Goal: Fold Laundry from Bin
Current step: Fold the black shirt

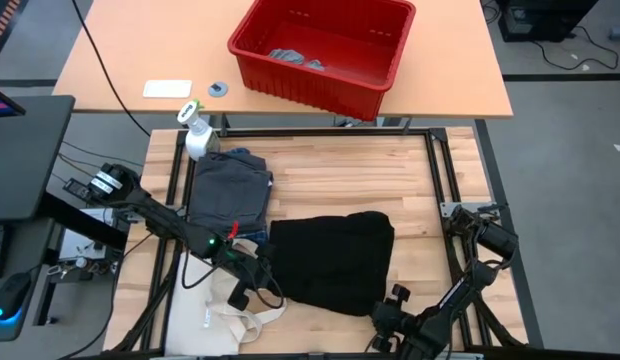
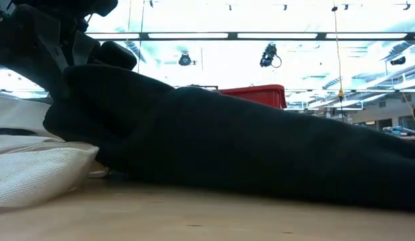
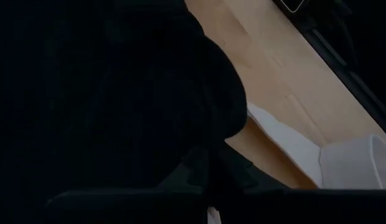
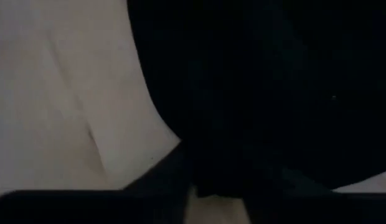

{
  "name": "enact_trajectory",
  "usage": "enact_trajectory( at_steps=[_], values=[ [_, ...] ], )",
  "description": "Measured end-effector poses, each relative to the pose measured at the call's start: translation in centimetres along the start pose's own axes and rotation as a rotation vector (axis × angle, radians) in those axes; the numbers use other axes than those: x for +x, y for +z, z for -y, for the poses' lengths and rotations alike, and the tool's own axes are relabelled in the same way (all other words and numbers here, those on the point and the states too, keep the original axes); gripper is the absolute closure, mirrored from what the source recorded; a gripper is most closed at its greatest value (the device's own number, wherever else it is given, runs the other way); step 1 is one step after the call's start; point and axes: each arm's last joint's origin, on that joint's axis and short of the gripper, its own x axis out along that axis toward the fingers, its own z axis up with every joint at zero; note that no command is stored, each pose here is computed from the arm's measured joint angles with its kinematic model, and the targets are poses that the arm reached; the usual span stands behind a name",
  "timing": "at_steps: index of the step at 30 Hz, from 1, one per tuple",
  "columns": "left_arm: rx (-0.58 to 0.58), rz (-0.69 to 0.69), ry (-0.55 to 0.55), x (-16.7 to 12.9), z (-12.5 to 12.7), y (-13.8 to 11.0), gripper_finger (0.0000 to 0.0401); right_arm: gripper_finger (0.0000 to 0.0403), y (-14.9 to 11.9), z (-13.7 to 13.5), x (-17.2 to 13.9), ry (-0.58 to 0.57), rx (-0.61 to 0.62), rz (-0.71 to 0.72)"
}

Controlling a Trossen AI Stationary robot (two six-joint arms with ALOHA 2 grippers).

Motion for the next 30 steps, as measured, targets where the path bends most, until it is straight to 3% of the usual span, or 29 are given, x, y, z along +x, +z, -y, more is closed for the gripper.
enact_trajectory(
  at_steps=[5,14,20,25,30],
  values=[
    [-0.001,0.008,-0.001,0.0,0.0,0.1,0.0387,0.0377,0.6,-0.8,-0.8,0.01,0.009,-0.027],
    [0.009,0.091,-0.074,-1.4,0.4,1.1,0.0387,0.0347,4.8,-4.7,-7.5,0.207,0.064,-0.196],
    [0.021,0.3,-0.188,-2.2,0.8,3.1,0.0387,0.0363,6.2,-5.7,-10.0,0.293,0.041,-0.228],
    [0.004,0.395,-0.157,-2.5,-0.4,4.0,0.0387,0.036,6.7,-5.9,-11.0,0.296,0.052,-0.173],
    [-0.085,0.372,-0.039,-2.5,-2.9,3.8,0.0387,0.0359,6.5,-4.8,-10.9,0.171,0.103,-0.189]
  ],
)
